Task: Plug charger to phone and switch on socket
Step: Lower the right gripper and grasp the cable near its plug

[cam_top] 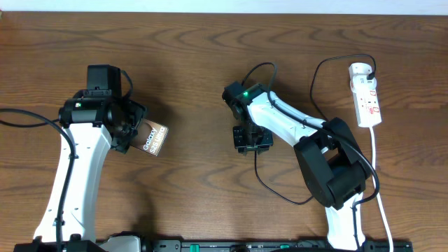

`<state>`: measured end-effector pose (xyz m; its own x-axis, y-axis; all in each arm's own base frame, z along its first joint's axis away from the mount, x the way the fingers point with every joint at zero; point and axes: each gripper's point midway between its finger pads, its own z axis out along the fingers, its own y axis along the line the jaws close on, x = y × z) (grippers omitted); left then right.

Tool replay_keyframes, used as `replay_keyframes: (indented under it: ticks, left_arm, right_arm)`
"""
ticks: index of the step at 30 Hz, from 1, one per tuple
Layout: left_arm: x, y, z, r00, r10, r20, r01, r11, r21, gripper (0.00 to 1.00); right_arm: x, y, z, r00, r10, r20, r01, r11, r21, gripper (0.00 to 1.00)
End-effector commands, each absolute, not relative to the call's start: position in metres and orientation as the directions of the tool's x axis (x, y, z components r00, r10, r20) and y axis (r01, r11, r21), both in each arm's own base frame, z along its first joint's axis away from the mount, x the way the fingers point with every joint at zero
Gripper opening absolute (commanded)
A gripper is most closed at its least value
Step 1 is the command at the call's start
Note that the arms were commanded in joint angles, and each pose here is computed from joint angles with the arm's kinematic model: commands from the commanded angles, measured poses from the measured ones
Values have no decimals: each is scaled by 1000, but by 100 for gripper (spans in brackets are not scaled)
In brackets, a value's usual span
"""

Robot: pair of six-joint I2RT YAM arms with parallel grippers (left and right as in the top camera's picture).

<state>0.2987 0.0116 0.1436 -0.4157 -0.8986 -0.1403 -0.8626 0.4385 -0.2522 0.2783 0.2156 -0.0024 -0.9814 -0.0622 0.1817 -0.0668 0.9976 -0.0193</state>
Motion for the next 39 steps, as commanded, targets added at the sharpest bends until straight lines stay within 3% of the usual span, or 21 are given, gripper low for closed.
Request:
replay_keyframes:
  ticks: [1,11,15,16,29,39]
  left_arm:
    - [297,13,144,-431,-889,-158,-856,458,-240,7]
    - [297,17,144,-428,-887,-174,-858,460,-231,7]
    - [297,17,144,-428,-887,-174,-858,460,-230,7]
    - [297,17,144,-428,-887,-174,-858,459,-230,7]
    - [297,17,144,-428,-887,-174,-858,459,-230,8]
    - [297,17,144,-428,-887,-174,-858,459,-231,7]
  right_arm:
    - [274,212,-5,-982,-55,179,-64,997,-46,39]
    - [279,209,-6,-987,-49,155,-60,996,-68,36]
    - [279,209,-6,-987,-49,155,-60,996,-68,29]
    - [279,209,-6,-987,-49,155,-60,996,-68,23]
    - [279,209,-6,-987,-48,155,-59,996,-68,1]
    - [281,209,-6,-988,-46,150,-56,996,-64,1]
